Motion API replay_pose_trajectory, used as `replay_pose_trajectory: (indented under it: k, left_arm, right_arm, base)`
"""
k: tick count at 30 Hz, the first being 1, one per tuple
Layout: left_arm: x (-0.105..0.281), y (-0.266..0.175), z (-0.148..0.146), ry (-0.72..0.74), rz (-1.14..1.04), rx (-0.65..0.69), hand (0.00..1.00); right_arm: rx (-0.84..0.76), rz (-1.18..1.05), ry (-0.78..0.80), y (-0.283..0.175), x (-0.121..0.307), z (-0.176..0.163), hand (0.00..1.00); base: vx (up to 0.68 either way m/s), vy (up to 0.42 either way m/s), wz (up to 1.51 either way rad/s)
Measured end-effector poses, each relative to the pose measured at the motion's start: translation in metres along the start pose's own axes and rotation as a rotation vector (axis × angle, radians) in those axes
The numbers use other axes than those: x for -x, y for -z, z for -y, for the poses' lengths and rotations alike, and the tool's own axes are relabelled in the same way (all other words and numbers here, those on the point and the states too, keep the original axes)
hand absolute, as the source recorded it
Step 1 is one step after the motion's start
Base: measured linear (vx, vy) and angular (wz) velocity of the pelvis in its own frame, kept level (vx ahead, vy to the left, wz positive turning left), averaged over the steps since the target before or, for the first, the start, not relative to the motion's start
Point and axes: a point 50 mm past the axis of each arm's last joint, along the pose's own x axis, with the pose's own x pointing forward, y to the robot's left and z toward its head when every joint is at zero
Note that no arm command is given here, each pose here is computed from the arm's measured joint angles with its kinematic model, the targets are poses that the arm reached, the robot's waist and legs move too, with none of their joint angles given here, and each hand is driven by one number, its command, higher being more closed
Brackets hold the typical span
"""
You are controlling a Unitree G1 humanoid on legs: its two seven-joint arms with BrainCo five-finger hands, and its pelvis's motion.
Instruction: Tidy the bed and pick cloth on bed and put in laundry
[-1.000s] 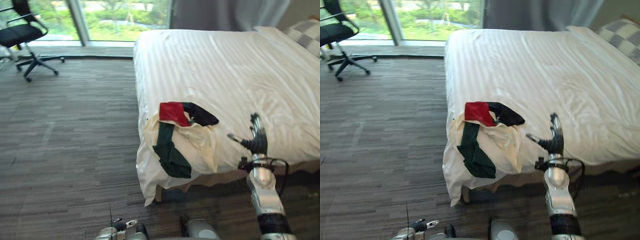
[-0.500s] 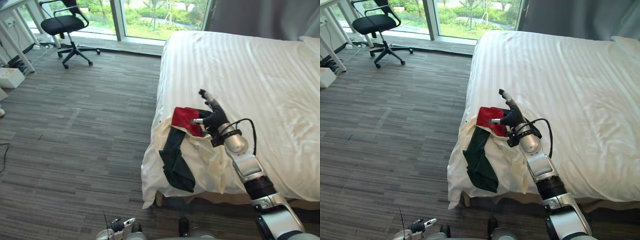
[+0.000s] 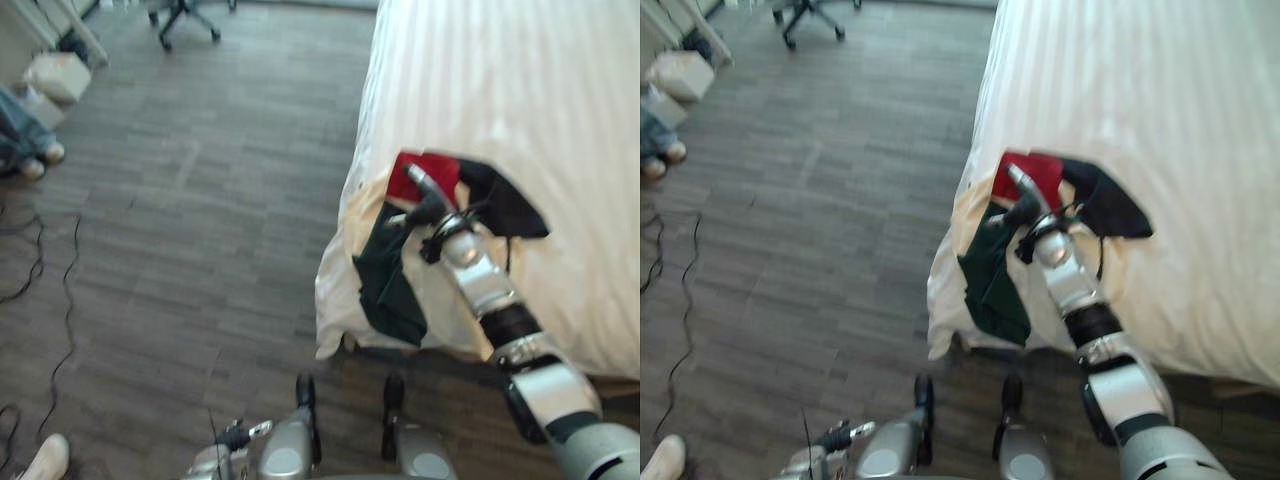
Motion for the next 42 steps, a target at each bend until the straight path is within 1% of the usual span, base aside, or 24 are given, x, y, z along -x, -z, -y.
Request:
replay_pose_trajectory:
  k: [1, 2, 4, 5, 6, 7, 8, 10, 13, 16, 21, 24, 26, 29, 30, 31, 32, 34, 35, 37, 38, 39, 41, 42]
  left_arm:
    - [0.000, -0.002, 0.005, 0.018, 0.014, -0.007, 0.00]
    - [0.000, -0.003, 0.007, 0.027, 0.020, -0.008, 0.00]
    - [-0.002, -0.008, 0.017, 0.063, 0.040, -0.031, 0.00]
    - [-0.002, -0.011, 0.021, 0.074, 0.045, -0.037, 0.00]
    - [-0.004, -0.015, 0.027, 0.092, 0.054, -0.057, 0.00]
    - [-0.004, -0.016, 0.030, 0.104, 0.056, -0.072, 0.00]
    - [-0.004, -0.016, 0.031, 0.109, 0.056, -0.079, 0.00]
    - [-0.004, -0.015, 0.034, 0.121, 0.052, -0.100, 0.00]
    - [-0.004, -0.015, 0.035, 0.126, 0.056, -0.108, 0.00]
    - [-0.003, -0.016, 0.036, 0.157, 0.070, -0.133, 0.00]
    - [-0.003, -0.018, 0.039, 0.199, 0.086, -0.160, 0.00]
    - [-0.003, -0.018, 0.039, 0.200, 0.086, -0.193, 0.00]
    - [-0.003, -0.016, 0.038, 0.205, 0.078, -0.212, 0.00]
    - [-0.003, -0.014, 0.037, 0.203, 0.068, -0.234, 0.00]
    - [-0.003, -0.012, 0.036, 0.199, 0.057, -0.238, 0.00]
    - [-0.003, -0.008, 0.033, 0.190, 0.043, -0.233, 0.00]
    - [-0.003, -0.007, 0.033, 0.186, 0.036, -0.226, 0.00]
    - [-0.003, -0.003, 0.029, 0.170, 0.014, -0.203, 0.00]
    - [-0.003, -0.002, 0.028, 0.165, 0.007, -0.191, 0.00]
    - [-0.002, 0.005, 0.026, 0.145, -0.011, -0.130, 0.00]
    - [0.000, 0.011, 0.025, 0.141, -0.026, -0.108, 0.00]
    - [0.001, 0.015, 0.025, 0.138, -0.036, -0.096, 0.00]
    - [0.007, 0.036, 0.023, 0.123, -0.086, -0.022, 0.00]
    - [0.007, 0.038, 0.024, 0.124, -0.090, -0.009, 0.00]
  right_arm:
    - [0.054, 0.015, 0.047, -0.003, -0.004, 0.017, 0.00]
    - [0.100, 0.022, 0.068, -0.004, -0.006, 0.024, 0.00]
    - [0.277, 0.025, 0.142, -0.008, -0.013, 0.055, 0.00]
    - [0.318, 0.022, 0.153, -0.008, -0.014, 0.062, 0.00]
    - [0.409, 0.014, 0.152, -0.008, -0.015, 0.071, 0.00]
    - [0.488, 0.016, 0.132, -0.011, -0.016, 0.073, 1.00]
    - [0.526, 0.017, 0.121, -0.012, -0.017, 0.074, 1.00]
    - [0.646, 0.000, 0.053, -0.012, -0.017, 0.076, 1.00]
    - [0.731, -0.029, -0.018, -0.016, -0.020, 0.077, 1.00]
    - [0.772, -0.069, -0.069, -0.013, -0.020, 0.072, 1.00]
    - [0.759, -0.130, -0.155, -0.001, -0.021, 0.052, 1.00]
    - [0.732, -0.161, -0.192, 0.008, -0.019, 0.039, 1.00]
    - [0.685, -0.180, -0.222, 0.016, -0.016, 0.027, 1.00]
    - [0.472, -0.236, -0.288, 0.040, -0.004, 0.001, 1.00]
    - [0.350, -0.257, -0.300, 0.050, 0.003, -0.011, 1.00]
    - [0.171, -0.288, -0.305, 0.062, 0.013, -0.027, 1.00]
    - [0.093, -0.302, -0.308, 0.067, 0.019, -0.035, 1.00]
    - [-0.225, -0.334, -0.289, 0.084, 0.041, -0.059, 1.00]
    - [-0.299, -0.344, -0.284, 0.089, 0.049, -0.065, 1.00]
    - [-0.578, -0.371, -0.254, 0.106, 0.084, -0.087, 1.00]
    - [-0.673, -0.379, -0.238, 0.111, 0.098, -0.094, 1.00]
    - [-0.721, -0.389, -0.232, 0.115, 0.108, -0.099, 1.00]
    - [-0.926, -0.434, -0.180, 0.125, 0.153, -0.118, 1.00]
    - [-0.968, -0.443, -0.162, 0.128, 0.164, -0.121, 1.00]
  base:
    - [-0.01, 0.013, 0.06]
    - [0.00, 0.034, 0.09]
    - [0.00, 0.040, 0.19]
    - [0.00, 0.026, 0.17]
    - [0.00, 0.014, 0.09]
    - [0.01, 0.010, 0.04]
    - [0.00, 0.000, 0.00]
    - [0.04, 0.015, 0.02]
    - [0.02, 0.021, 0.02]
    - [0.01, 0.000, 0.01]
    - [0.01, 0.000, 0.02]
    - [0.02, -0.014, -0.06]
    - [0.03, -0.014, -0.06]
    - [0.07, -0.037, -0.11]
    - [0.08, -0.035, -0.26]
    - [0.06, -0.028, -0.29]
    - [0.08, -0.020, -0.33]
    - [0.07, -0.009, -0.37]
    - [0.08, -0.005, -0.38]
    - [0.10, -0.006, -0.26]
    - [0.09, -0.001, -0.12]
    - [0.07, 0.004, -0.17]
    - [0.09, 0.011, -0.36]
    - [0.09, 0.011, -0.33]
